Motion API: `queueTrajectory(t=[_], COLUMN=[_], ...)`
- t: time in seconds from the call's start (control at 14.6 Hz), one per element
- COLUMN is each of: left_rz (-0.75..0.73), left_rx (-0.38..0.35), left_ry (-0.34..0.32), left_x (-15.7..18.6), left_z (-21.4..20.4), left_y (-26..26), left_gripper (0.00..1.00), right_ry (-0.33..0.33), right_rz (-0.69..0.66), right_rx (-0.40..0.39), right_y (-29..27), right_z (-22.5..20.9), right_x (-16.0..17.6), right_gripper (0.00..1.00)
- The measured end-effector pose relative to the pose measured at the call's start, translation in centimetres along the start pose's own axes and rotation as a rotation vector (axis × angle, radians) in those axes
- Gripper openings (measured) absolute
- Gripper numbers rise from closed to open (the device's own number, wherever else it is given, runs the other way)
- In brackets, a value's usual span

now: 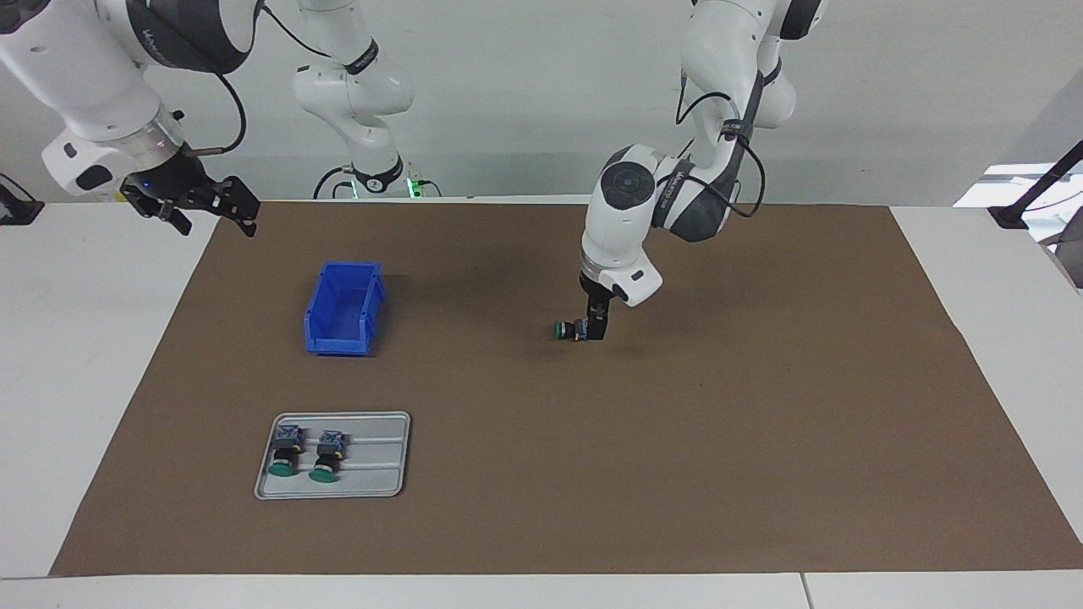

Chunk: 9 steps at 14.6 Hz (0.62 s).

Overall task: Place and press button with both arms
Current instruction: 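Lower the left gripper over the green-capped button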

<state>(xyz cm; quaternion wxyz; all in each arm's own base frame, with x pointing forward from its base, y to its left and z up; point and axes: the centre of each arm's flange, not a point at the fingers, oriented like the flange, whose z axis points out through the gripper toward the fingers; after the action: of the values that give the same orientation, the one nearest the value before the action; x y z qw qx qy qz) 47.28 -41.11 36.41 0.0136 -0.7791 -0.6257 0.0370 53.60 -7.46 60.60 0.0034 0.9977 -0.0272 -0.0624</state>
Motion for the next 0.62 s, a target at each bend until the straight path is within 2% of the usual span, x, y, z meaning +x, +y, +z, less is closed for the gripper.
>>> queueTrajectory(t=[0.34, 0.62], left_rz=[-0.050, -0.071], left_rx=[-0.036, -0.026], left_ry=[-0.020, -0.016], left_x=[-1.4, -2.0], left_z=[1.3, 3.3], left_y=[0.3, 0.3], left_gripper=[1.00, 1.00], right_ry=[-0.002, -0.002], right_rz=[0.001, -0.009], right_rx=[0.001, -0.001], right_y=[0.0, -0.5], right_z=[0.0, 0.0], right_x=[-0.1, 0.0], right_gripper=[0.99, 0.99])
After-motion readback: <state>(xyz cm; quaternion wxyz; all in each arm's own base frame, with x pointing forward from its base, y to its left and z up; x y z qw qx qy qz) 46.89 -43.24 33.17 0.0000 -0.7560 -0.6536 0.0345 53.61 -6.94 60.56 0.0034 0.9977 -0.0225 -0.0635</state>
